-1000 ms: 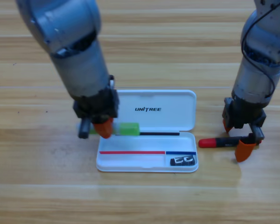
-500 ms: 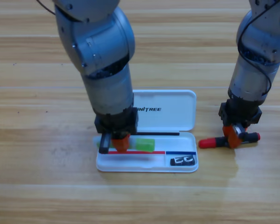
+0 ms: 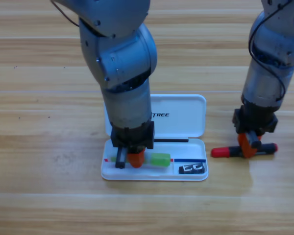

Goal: Clean up eraser and pencils

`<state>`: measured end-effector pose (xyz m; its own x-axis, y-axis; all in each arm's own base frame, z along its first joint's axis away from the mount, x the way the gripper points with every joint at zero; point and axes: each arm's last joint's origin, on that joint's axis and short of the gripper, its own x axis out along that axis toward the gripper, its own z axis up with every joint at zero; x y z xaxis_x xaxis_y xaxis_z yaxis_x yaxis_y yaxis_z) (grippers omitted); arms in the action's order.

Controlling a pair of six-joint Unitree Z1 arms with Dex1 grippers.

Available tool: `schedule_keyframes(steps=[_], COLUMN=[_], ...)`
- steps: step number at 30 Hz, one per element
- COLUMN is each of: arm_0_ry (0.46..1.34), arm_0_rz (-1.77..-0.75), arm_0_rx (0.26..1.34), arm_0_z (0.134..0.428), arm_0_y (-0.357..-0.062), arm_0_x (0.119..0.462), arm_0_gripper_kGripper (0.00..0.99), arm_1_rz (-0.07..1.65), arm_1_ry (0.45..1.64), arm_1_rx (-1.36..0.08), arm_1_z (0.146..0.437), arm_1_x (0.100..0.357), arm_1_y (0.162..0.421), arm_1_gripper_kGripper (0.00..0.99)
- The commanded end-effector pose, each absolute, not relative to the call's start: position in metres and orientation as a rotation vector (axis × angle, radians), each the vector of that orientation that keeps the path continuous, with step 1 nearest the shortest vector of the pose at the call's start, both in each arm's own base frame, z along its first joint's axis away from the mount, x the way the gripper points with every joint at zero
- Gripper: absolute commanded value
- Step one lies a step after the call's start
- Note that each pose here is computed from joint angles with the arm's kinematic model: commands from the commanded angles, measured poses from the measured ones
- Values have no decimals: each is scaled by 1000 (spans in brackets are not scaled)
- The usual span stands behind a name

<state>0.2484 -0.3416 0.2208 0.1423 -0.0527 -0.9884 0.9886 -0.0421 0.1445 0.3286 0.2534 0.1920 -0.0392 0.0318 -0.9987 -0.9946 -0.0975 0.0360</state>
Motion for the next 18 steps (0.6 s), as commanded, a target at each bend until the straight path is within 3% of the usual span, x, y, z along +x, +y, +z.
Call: schedule_keyframes(steps=[1, 6, 18], arm_0_ry=[1105, 1109, 1142], arm_0_rz=[-1178, -1175, -1178], arm_0_rx=[1282, 1279, 1251], arm_0_z=[196, 196, 192], arm_0_y=[-352, -352, -351], arm_0_x=[245, 245, 244], arm_0_gripper_kGripper=[0, 0, 0], arm_1_rz=[1254, 1233, 1243], arm_1_ry=[1175, 1150, 1149], arm_1_rx=[-1192, -1168, -1168], arm_1_z=[247, 272, 269], arm_1_x=[309, 297, 295], arm_1_y=[251, 255, 265], arm_1_gripper_kGripper=[0, 0, 0])
